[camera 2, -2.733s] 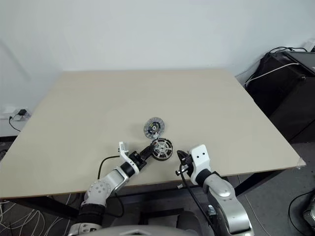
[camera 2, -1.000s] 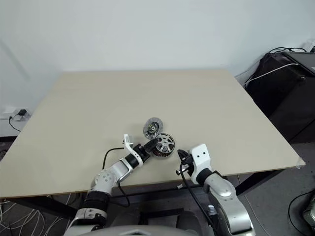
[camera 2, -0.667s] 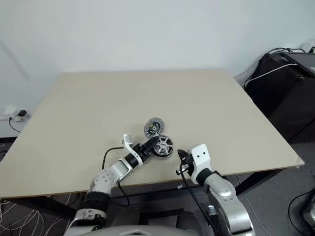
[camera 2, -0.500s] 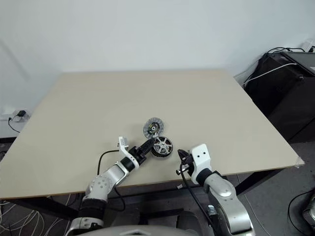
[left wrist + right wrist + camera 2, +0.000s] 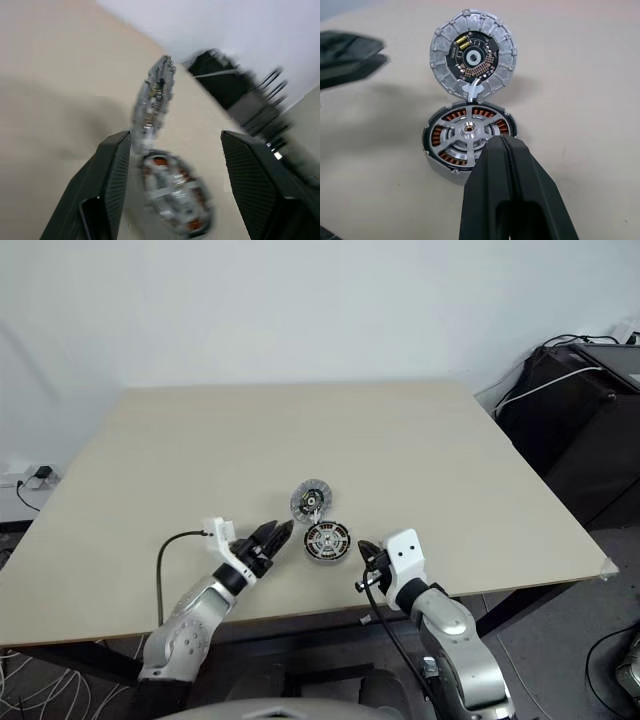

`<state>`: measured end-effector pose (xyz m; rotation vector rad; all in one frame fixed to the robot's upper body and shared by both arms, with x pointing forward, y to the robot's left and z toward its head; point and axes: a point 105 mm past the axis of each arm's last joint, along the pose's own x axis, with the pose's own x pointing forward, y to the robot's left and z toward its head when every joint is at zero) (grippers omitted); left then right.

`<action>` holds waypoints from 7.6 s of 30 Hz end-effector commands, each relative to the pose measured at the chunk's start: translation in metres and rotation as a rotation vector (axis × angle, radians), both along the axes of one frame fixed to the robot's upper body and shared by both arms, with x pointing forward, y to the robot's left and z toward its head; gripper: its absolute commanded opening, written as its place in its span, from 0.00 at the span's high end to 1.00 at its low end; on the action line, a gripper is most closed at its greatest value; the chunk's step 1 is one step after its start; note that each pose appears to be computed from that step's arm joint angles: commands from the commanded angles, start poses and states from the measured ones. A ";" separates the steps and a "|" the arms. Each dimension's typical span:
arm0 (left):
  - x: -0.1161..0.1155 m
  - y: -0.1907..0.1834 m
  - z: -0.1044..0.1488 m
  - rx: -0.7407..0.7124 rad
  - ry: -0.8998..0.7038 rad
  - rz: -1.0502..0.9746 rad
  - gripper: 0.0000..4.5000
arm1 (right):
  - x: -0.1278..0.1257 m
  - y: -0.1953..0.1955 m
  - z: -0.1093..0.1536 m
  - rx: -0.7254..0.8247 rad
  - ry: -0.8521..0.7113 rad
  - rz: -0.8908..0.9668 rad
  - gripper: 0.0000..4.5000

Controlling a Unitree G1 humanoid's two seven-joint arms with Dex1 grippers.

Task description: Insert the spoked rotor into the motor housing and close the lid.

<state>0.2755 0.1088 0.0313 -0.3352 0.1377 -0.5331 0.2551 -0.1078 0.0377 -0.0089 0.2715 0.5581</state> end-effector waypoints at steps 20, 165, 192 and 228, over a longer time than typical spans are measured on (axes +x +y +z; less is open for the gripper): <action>-0.060 -0.015 -0.019 0.276 -0.202 -0.184 0.98 | 0.059 0.064 -0.012 -0.084 -0.014 0.197 1.00; -0.039 -0.021 -0.027 0.201 -0.100 -0.106 1.00 | 0.042 0.017 -0.001 -0.872 -0.183 0.987 0.51; -0.038 -0.020 -0.027 0.189 -0.095 -0.076 1.00 | 0.056 0.012 -0.014 -1.006 -0.217 1.050 0.97; -0.037 -0.023 -0.028 0.186 -0.085 -0.097 1.00 | 0.030 0.041 0.001 -0.420 0.226 0.575 0.97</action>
